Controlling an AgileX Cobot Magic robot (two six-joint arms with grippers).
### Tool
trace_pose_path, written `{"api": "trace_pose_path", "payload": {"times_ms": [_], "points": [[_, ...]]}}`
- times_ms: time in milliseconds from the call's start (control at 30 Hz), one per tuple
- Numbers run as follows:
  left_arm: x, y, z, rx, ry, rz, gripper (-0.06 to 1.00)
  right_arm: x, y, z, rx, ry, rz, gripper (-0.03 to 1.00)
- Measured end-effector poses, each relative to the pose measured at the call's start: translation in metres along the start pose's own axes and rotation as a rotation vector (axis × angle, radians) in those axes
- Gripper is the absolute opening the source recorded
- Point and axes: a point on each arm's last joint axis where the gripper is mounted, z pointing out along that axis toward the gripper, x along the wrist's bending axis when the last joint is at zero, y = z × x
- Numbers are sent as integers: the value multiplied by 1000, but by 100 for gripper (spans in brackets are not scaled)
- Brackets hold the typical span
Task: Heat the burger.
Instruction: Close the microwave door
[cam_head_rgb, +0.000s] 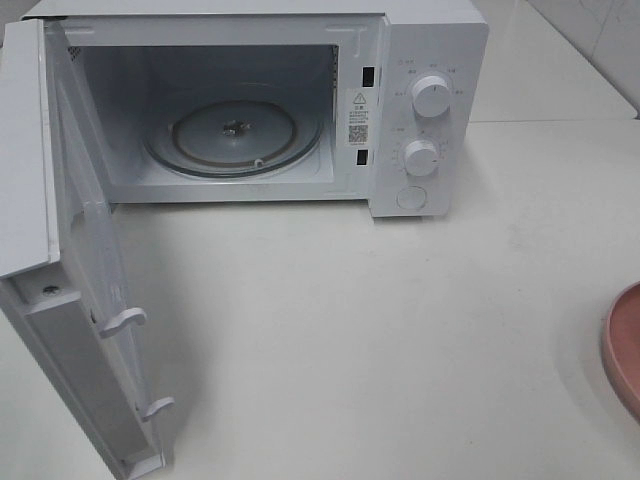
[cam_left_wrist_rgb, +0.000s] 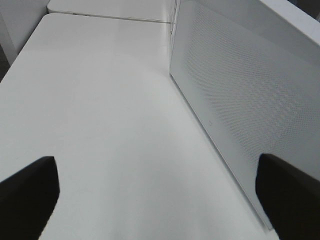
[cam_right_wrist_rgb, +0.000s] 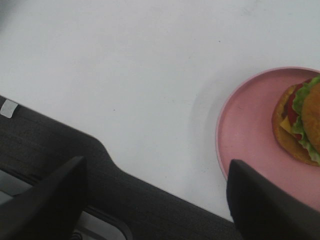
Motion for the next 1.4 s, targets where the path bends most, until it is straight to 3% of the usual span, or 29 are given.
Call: {"api": "trace_pose_path", "payload": {"times_ms": [200, 500, 733, 1400], "points": [[0, 0, 0, 0, 0, 0, 99, -7, -15, -6, -101, -63, 56, 76], [0, 0, 0, 0, 0, 0, 99, -2, -34, -16, -287, -75, 86, 76], [0, 0, 0, 0, 0, 0, 99, 1, -48, -27, -425, -170, 161, 76], [0, 0, 0, 0, 0, 0, 99, 3, -48, -27, -435, -263, 245, 76]]}}
